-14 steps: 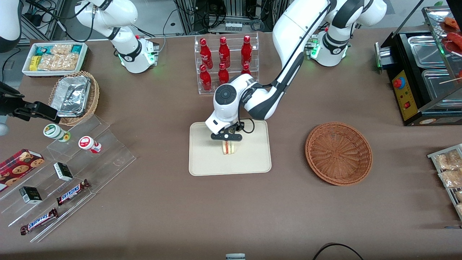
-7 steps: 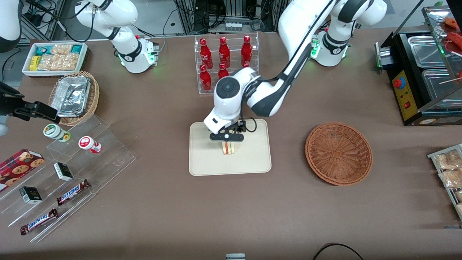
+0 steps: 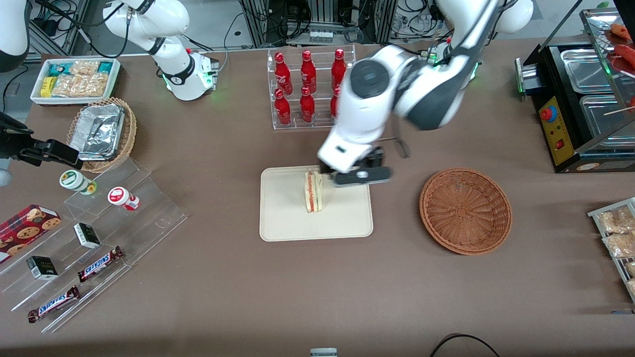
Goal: Place sandwich from basket to tray
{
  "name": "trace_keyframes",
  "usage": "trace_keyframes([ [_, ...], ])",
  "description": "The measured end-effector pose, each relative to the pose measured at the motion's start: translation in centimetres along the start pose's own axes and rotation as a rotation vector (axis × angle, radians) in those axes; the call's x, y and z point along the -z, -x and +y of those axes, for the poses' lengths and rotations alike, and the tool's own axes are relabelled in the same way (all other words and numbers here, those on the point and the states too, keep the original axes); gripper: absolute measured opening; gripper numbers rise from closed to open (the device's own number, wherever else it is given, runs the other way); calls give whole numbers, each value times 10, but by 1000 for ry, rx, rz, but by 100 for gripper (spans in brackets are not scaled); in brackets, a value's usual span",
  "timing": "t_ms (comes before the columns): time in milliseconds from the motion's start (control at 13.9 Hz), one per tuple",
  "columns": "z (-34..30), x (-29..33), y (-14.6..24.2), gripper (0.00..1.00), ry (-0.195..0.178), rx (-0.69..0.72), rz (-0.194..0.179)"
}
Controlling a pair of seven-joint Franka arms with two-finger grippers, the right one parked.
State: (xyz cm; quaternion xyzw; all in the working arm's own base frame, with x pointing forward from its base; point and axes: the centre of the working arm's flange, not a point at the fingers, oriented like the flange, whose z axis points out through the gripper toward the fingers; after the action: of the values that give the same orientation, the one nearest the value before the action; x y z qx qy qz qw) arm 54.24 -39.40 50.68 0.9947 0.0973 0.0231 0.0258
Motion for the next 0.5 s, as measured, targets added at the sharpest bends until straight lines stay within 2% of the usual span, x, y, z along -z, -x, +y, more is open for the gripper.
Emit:
trace_keyframes([
  [144, -51, 39, -22, 100, -21, 42, -7],
  [360, -114, 78, -38, 100, -56, 7, -41],
  [505, -150, 94, -48, 100, -64, -27, -54],
])
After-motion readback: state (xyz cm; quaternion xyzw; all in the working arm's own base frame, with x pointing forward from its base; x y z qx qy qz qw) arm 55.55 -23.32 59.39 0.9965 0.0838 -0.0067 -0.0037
